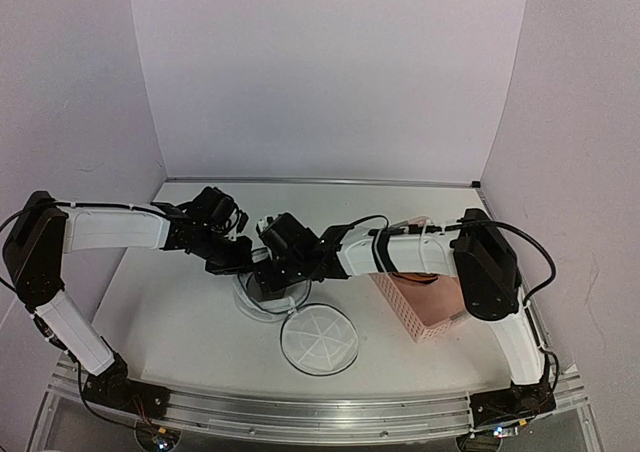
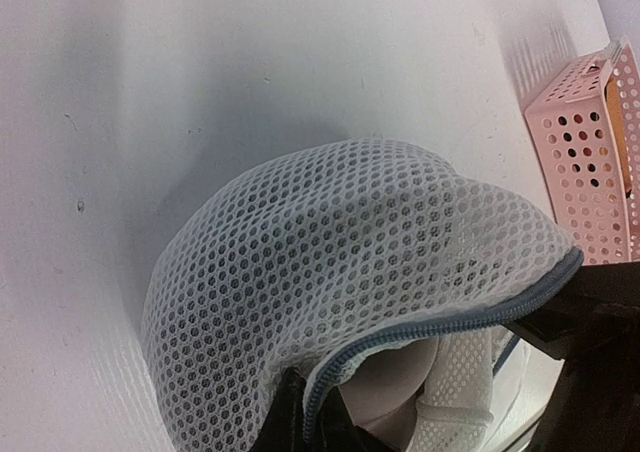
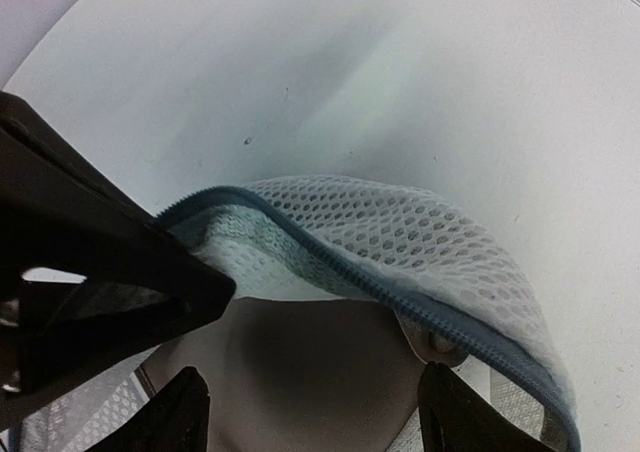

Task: Unzip the laundry bag and remove the bra
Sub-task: Pick up the bra from the laundry bag.

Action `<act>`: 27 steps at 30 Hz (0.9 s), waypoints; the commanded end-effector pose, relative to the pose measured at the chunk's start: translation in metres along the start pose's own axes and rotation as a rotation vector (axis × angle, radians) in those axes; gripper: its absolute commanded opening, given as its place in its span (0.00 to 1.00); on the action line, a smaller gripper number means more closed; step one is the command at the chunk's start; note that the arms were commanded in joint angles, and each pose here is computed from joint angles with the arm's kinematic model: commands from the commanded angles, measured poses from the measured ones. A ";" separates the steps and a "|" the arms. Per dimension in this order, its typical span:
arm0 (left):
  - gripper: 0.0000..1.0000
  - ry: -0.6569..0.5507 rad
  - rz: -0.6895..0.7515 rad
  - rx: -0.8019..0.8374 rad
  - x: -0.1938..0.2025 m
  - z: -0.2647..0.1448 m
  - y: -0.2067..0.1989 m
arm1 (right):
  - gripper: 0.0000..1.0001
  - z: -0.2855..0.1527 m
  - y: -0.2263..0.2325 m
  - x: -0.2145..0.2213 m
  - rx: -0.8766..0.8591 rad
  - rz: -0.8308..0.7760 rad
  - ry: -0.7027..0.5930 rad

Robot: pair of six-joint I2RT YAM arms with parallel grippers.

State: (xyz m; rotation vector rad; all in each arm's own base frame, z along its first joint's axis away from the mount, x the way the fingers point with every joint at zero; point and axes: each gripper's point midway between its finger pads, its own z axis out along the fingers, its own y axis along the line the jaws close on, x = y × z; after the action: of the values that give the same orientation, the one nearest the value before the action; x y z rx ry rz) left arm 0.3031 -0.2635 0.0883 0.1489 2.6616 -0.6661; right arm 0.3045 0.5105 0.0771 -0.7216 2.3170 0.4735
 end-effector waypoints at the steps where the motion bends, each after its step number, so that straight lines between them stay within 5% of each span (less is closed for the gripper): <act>1: 0.00 -0.051 0.005 0.020 -0.014 -0.007 -0.009 | 0.73 0.008 0.004 -0.007 0.001 -0.001 -0.044; 20: 0.00 -0.044 0.004 0.017 -0.014 -0.004 -0.010 | 0.76 0.034 -0.004 0.041 -0.007 0.015 0.031; 22: 0.00 -0.043 0.003 0.016 -0.014 -0.004 -0.009 | 0.69 0.035 -0.006 0.045 -0.001 0.014 0.038; 27: 0.00 -0.045 0.004 0.015 -0.015 -0.005 -0.009 | 0.33 0.032 -0.006 0.047 -0.012 0.006 0.044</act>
State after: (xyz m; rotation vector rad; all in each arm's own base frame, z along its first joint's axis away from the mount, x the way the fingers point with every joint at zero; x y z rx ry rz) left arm 0.3030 -0.2635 0.0882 0.1494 2.6619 -0.6658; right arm 0.3001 0.5124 0.0359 -0.7156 2.3293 0.5142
